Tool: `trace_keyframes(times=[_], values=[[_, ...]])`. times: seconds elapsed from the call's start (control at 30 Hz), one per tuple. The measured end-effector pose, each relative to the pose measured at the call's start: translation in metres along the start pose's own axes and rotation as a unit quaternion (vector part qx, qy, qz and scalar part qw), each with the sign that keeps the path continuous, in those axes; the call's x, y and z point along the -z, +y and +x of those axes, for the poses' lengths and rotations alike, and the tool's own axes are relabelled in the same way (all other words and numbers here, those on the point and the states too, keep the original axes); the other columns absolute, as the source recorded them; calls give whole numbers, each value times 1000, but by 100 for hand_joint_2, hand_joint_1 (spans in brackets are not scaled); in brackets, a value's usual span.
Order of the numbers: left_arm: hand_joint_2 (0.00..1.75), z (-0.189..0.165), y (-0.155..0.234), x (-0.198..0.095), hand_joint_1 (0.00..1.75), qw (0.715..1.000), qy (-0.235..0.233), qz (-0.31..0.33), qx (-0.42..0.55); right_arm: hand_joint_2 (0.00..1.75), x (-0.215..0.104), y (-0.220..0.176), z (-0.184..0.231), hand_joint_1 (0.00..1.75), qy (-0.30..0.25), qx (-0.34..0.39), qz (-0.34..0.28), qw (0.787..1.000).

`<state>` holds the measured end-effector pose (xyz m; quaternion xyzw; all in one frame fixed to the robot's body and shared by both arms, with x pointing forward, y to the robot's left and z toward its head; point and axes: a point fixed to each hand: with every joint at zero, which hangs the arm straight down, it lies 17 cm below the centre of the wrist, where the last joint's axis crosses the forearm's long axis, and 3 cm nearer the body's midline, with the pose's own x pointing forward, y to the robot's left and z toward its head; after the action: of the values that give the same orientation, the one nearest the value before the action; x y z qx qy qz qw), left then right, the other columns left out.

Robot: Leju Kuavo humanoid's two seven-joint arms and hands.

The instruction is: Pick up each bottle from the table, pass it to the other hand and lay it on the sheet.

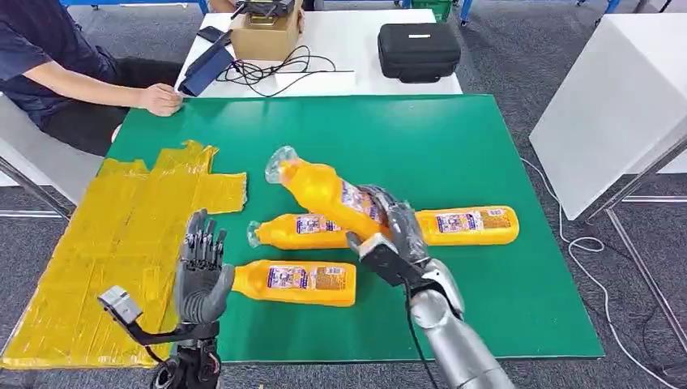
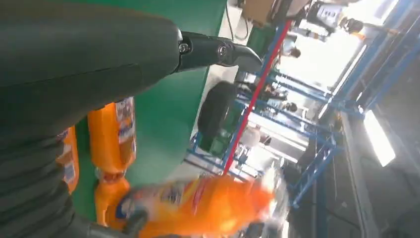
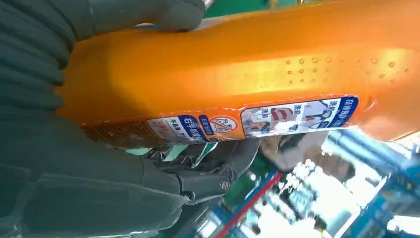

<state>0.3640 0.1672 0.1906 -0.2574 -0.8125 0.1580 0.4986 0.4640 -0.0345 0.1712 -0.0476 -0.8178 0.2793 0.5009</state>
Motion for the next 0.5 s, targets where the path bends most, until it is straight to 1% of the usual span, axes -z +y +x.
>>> trace_keyframes(times=[0.13, 0.27, 0.5], values=[[175, -1, -1, 2, 0, 1000, 1, 5, -3, 175, 9, 48, 33, 175, -16, 15, 44, 999], [175, 1, -1, 1, 0, 1000, 0, 8, -10, 175, 10, 94, 64, 175, -32, 21, 94, 995], [175, 12, 0, -9, 0, 999, -6, 19, -33, 175, -7, 165, 102, 175, -42, 30, 162, 985]])
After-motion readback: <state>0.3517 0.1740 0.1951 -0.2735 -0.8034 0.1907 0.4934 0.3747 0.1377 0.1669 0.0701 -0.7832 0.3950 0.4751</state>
